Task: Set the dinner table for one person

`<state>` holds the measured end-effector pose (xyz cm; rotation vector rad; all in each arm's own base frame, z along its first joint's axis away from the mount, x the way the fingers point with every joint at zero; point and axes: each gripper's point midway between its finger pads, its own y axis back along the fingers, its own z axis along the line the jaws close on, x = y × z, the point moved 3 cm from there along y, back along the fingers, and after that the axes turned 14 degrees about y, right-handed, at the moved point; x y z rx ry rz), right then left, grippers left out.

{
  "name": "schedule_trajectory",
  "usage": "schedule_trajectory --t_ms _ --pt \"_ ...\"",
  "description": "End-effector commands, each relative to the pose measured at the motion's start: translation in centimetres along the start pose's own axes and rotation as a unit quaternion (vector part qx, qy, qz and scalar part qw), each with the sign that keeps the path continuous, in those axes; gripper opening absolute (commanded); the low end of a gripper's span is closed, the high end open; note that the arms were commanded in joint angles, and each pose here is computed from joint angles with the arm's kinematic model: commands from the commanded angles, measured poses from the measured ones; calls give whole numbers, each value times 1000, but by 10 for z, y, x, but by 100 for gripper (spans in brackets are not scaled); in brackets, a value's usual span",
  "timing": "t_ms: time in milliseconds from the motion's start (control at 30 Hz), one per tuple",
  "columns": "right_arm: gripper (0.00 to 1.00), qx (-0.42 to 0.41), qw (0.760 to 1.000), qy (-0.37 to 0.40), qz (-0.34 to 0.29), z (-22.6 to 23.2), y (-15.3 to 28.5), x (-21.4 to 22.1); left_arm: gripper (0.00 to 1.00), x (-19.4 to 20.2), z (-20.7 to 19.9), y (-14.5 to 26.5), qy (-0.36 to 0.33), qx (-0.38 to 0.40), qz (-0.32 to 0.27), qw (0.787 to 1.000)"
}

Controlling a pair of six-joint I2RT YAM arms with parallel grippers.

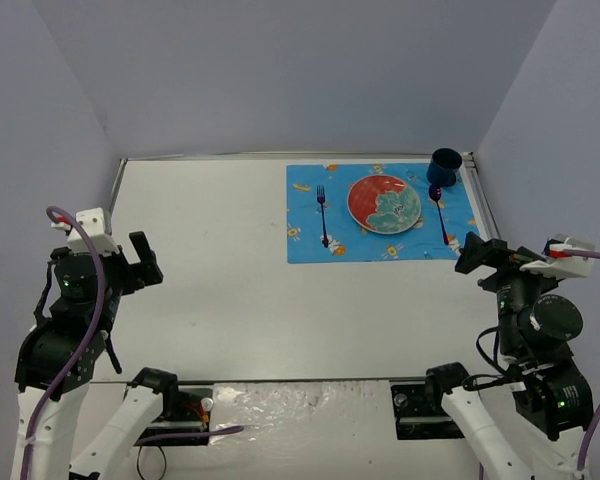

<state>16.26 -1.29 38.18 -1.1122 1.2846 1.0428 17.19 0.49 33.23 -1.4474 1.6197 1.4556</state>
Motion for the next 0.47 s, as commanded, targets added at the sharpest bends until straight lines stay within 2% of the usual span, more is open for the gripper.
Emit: schedule_trajectory --t_ms 0,433 --pt "100 32 999 8 -19 -13 5 -8 97 -1 1 -1 22 -9 -4 1000" --pt "100 28 999 17 -27 -15 10 -16 97 1 -4 -3 31 1 3 1000"
